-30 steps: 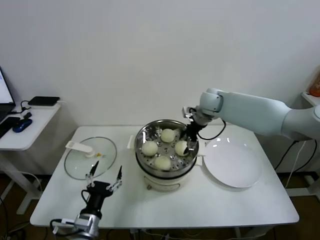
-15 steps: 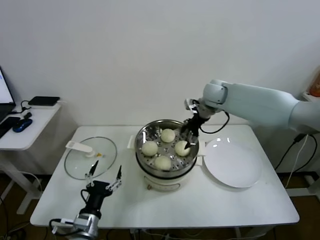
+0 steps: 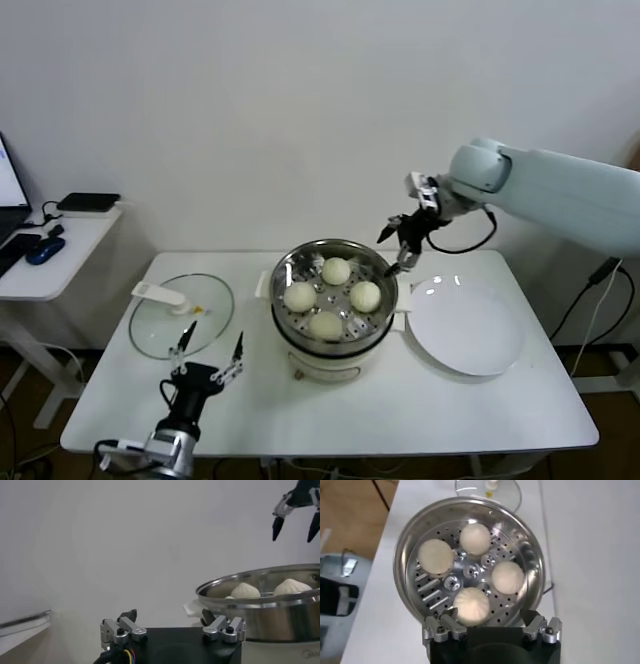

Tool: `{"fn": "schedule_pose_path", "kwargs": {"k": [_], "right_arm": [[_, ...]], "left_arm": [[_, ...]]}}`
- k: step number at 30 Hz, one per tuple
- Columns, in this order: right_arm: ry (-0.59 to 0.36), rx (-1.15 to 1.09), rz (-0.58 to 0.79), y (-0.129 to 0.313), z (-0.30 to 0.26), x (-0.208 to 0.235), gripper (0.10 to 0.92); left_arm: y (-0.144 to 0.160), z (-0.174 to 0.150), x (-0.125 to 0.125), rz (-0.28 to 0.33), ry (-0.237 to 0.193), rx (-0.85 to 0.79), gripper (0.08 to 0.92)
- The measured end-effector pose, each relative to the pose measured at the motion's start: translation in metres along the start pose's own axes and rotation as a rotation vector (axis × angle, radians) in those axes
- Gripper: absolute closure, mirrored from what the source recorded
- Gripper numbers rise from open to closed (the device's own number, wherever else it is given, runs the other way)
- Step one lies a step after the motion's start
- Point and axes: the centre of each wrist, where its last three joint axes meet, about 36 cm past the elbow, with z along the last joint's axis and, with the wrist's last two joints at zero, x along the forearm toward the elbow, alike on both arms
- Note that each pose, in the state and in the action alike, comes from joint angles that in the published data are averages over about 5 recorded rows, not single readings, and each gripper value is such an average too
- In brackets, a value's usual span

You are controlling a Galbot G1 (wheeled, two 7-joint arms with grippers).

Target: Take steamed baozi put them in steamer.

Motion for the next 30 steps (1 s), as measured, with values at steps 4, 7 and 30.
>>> {"fn": "schedule_pose_path", "kwargs": {"k": [4,7,30], "right_arm": [[-0.068,-0.026,0.082,0.020,0.030,0.002,0.200],[-0.136,-0.053,0.166,0.038,0.052,0.001,0.200],[-0.692,-0.340,0.866,0.193,0.116,-0.075,0.200]], "left_arm": [[-0.001,-0.001,0.003,0.006,-0.002,0.004,0.177],[-0.004,-0.003,0.006,0.012,-0.004,0.011,0.177],[-0.024,-0.013,0.012,0.005,-0.006,0.037,0.177]]}}
